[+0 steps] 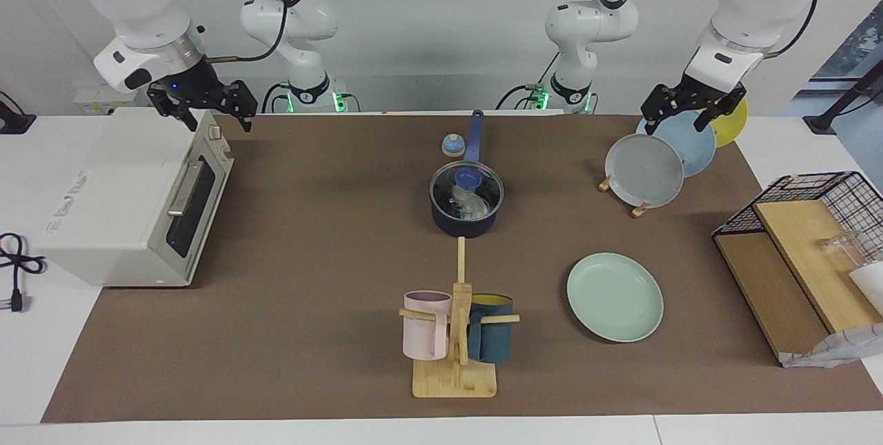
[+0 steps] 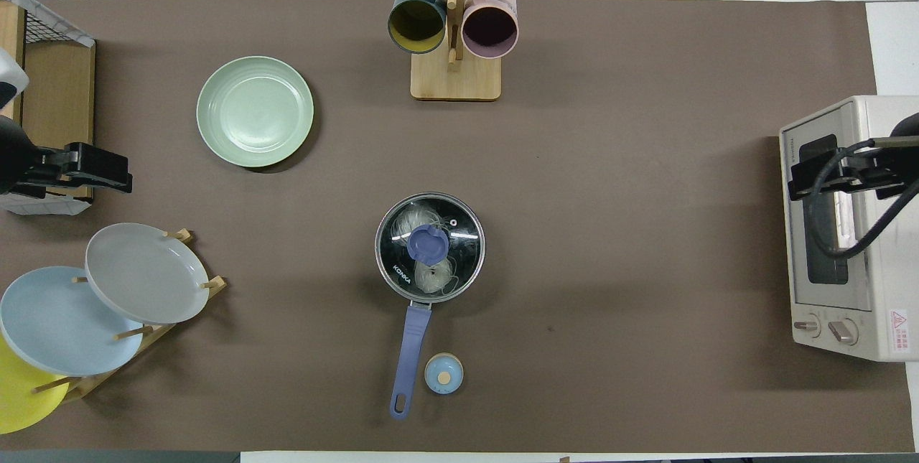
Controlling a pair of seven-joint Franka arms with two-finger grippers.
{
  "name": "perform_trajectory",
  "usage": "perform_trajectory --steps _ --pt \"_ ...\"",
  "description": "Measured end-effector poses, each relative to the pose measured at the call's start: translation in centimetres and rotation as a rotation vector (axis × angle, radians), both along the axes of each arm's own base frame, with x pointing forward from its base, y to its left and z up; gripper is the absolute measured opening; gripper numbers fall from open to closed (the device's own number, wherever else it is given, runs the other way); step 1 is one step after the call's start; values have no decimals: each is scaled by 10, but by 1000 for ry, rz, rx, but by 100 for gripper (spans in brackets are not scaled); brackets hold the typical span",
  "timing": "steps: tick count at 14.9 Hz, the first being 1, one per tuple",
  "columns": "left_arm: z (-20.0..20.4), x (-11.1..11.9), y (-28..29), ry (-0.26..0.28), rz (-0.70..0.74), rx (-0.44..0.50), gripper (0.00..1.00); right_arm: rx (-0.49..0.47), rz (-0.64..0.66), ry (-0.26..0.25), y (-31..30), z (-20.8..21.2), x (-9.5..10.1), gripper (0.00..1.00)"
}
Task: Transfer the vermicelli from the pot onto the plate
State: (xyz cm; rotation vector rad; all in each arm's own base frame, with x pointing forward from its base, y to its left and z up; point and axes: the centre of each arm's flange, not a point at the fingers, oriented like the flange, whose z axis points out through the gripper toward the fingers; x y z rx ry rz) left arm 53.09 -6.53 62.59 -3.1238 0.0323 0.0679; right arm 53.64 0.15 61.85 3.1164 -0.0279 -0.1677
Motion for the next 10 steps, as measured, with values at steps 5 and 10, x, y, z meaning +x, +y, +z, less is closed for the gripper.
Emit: perform_trajectory --steps 5,10 --pt "0 0 0 0 0 0 100 0 3 0 2 0 0 100" --pt "0 0 0 0 0 0 100 14 50 -18 27 1 1 100"
